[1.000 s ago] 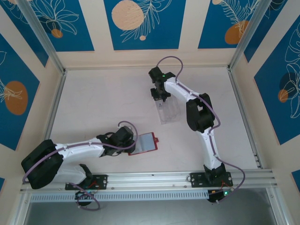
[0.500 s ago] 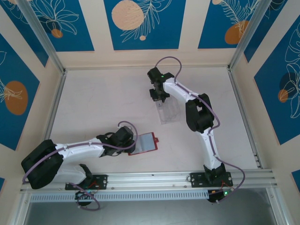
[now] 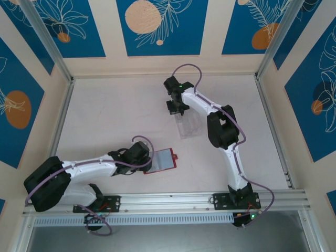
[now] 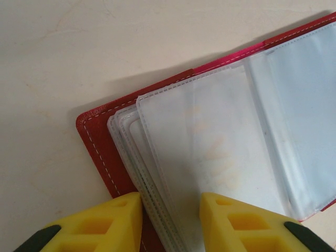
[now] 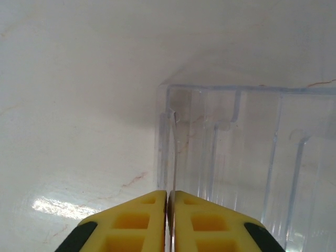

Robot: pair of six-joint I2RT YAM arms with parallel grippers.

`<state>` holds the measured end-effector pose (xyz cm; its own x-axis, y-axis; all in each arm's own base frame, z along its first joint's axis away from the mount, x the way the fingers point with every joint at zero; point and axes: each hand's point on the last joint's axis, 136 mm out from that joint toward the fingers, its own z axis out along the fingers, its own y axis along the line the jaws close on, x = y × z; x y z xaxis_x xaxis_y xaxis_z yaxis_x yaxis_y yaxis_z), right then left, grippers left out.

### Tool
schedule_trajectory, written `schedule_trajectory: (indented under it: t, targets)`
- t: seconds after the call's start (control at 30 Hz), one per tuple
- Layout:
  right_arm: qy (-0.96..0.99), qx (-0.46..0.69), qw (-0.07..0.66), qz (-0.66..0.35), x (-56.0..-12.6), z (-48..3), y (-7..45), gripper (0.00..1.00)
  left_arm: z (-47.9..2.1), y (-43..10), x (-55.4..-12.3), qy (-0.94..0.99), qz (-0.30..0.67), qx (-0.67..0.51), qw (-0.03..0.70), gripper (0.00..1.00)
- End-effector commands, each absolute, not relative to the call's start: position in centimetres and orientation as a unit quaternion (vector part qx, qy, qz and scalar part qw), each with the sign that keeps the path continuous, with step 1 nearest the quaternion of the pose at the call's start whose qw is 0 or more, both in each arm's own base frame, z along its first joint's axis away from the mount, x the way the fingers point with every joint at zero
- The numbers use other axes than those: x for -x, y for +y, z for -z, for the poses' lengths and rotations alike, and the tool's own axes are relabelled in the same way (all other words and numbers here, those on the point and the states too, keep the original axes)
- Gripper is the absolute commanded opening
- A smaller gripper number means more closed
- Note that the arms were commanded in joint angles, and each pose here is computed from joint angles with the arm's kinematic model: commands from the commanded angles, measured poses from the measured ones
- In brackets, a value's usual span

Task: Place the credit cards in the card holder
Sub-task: Pick up the credit card from the storage box, then insert the credit card into the card slot.

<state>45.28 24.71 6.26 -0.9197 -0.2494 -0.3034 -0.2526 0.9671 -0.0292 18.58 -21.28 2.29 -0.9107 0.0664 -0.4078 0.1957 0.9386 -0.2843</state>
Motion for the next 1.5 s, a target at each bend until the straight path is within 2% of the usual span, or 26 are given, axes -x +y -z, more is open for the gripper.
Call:
schedule_trajectory:
  t: [0.0, 0.13, 0.5, 0.7, 0.97, 1.2, 1.47]
  targets:
    - [0.979, 0.135, 0.15, -0.002, -45.3, -6.5, 24.7, 0.09, 0.1, -18.9, -16.7, 0.978, 0.121, -0.063, 0.16, 0.33]
    - [0.978, 0.137, 0.156, -0.007, -45.3, -7.5, 24.8, 0.0, 0.1, -18.9, -16.7, 0.978, 0.122, -0.063, 0.16, 0.33]
    - [0.963, 0.145, 0.224, -0.042, -44.3, -15.9, 25.6, 0.0, 0.1, -18.8, -16.7, 0.978, 0.12, -0.066, 0.16, 0.33]
    - [0.953, 0.164, 0.246, -0.071, -40.5, -19.3, 26.5, 0.0, 0.0, -18.9, -16.7, 0.977, 0.12, -0.069, 0.16, 0.32]
    - [0.912, 0.18, 0.221, -0.296, -31.2, -18.3, 29.6, 0.0, -0.3, -18.5, -16.5, 0.977, 0.118, -0.07, 0.163, 0.31]
    - [0.893, 0.157, 0.191, -0.376, -26.1, -13.7, 31.1, 0.0, -0.1, -18.3, -16.3, 0.978, 0.113, -0.072, 0.159, 0.29]
    - [0.885, 0.143, 0.179, -0.406, -23.9, -10.2, 32.9, 0.0, 0.3, -17.9, -16.0, 0.98, 0.107, -0.07, 0.151, 0.25]
